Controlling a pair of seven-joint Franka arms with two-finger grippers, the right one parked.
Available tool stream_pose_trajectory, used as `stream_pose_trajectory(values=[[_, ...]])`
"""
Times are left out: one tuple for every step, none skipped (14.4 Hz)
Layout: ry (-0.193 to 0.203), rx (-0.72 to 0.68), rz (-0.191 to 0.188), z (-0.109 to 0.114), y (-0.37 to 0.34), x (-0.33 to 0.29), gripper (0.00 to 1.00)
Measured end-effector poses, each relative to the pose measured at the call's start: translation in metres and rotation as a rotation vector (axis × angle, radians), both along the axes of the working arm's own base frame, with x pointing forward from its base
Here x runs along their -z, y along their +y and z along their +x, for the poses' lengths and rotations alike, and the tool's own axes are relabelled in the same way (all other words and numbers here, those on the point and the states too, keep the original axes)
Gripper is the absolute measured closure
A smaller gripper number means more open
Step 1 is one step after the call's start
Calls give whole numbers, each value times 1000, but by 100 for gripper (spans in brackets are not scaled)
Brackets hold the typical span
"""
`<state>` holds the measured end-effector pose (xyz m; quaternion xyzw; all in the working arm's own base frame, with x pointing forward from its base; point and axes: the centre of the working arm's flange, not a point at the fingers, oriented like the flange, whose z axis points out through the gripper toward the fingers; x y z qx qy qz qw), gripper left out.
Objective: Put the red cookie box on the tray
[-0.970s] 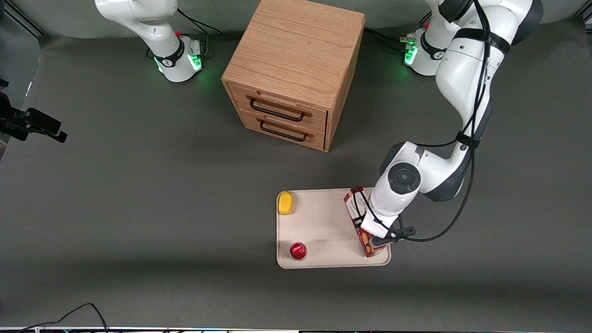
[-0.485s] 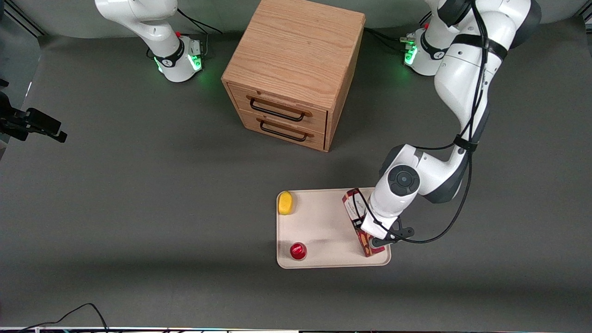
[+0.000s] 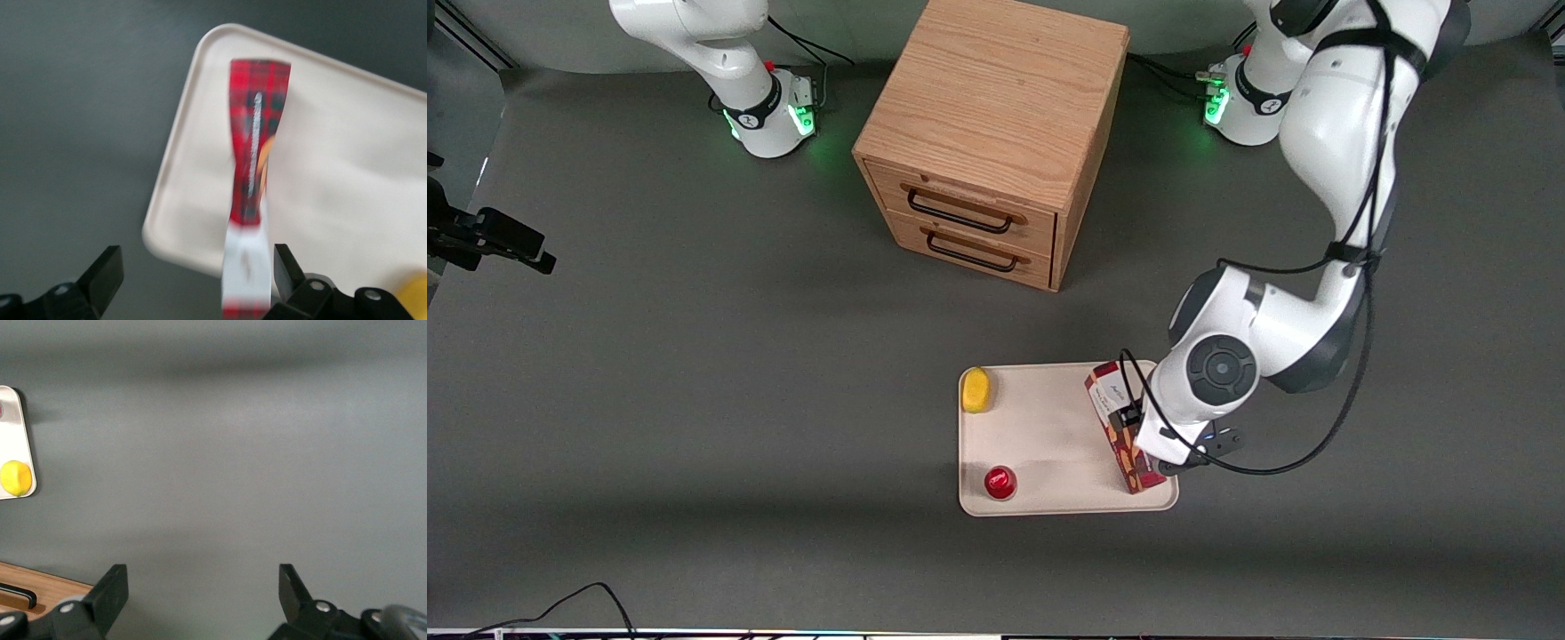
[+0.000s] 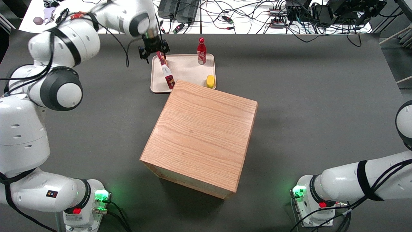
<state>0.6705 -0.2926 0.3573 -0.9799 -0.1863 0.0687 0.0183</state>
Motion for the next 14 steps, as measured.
stream_pose_trajectory(values=[[27, 12, 10, -4, 2, -28, 0], [45, 36, 7, -8, 6, -52, 0], [51, 71, -12, -11, 13, -75, 0], [52, 119, -33, -14, 25, -95, 0], [48, 172, -43, -15, 42, -111, 0], [43, 231, -42, -17, 64, -126, 0], [40, 281, -36, -21, 88, -138, 0], [41, 330, -30, -26, 115, -149, 0], [46, 379, -25, -34, 144, -160, 0], [53, 423, -22, -45, 177, -169, 0], [61, 456, -22, -58, 210, -175, 0], [58, 475, -25, -72, 240, -180, 0], [49, 479, -27, -87, 265, -184, 0], [34, 480, -23, -104, 282, -188, 0]])
